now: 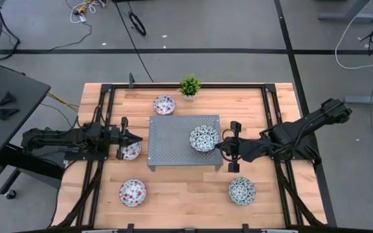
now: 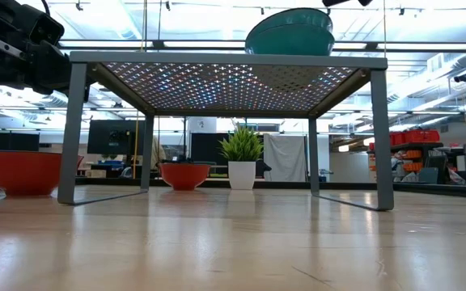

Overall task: Pick & Place Mini bowls
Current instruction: Stack the top blue patterned bowl on the other blue patterned bowl on the shelf

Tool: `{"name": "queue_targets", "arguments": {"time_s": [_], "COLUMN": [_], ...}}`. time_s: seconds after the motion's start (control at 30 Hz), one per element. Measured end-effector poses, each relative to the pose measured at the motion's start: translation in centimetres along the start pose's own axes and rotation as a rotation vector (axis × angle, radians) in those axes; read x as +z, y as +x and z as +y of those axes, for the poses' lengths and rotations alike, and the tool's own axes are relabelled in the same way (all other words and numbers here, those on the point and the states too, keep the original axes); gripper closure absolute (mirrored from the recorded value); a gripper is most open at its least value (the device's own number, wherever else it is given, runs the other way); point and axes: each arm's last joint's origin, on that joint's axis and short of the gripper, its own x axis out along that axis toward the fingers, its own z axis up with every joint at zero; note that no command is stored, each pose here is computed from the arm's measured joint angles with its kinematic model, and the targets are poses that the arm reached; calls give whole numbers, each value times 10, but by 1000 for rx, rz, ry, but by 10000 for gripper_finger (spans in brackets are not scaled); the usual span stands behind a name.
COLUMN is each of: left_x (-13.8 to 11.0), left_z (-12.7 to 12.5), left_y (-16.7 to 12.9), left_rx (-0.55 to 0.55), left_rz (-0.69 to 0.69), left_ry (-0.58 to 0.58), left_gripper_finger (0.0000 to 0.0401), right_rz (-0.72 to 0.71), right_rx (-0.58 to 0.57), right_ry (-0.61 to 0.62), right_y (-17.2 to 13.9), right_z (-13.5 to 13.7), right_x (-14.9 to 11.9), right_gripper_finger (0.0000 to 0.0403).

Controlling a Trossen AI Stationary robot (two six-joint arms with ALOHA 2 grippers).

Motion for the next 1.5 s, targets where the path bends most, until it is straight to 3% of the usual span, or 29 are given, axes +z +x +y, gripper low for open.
{"name": "queue_targets", "arguments": {"time_s": [1.5], "left_x": [0], "left_z": [0], "left_y": [0], "left_rx": [0], "left_rz": [0], "left_ry": [0], "left_gripper_finger": [383], "right_rz": [73], "right_rx": [17], "right_ry": [-4], "right_y": [7], "right_z": [-9], "right_x": [-6], "right_gripper_finger": [403]}}
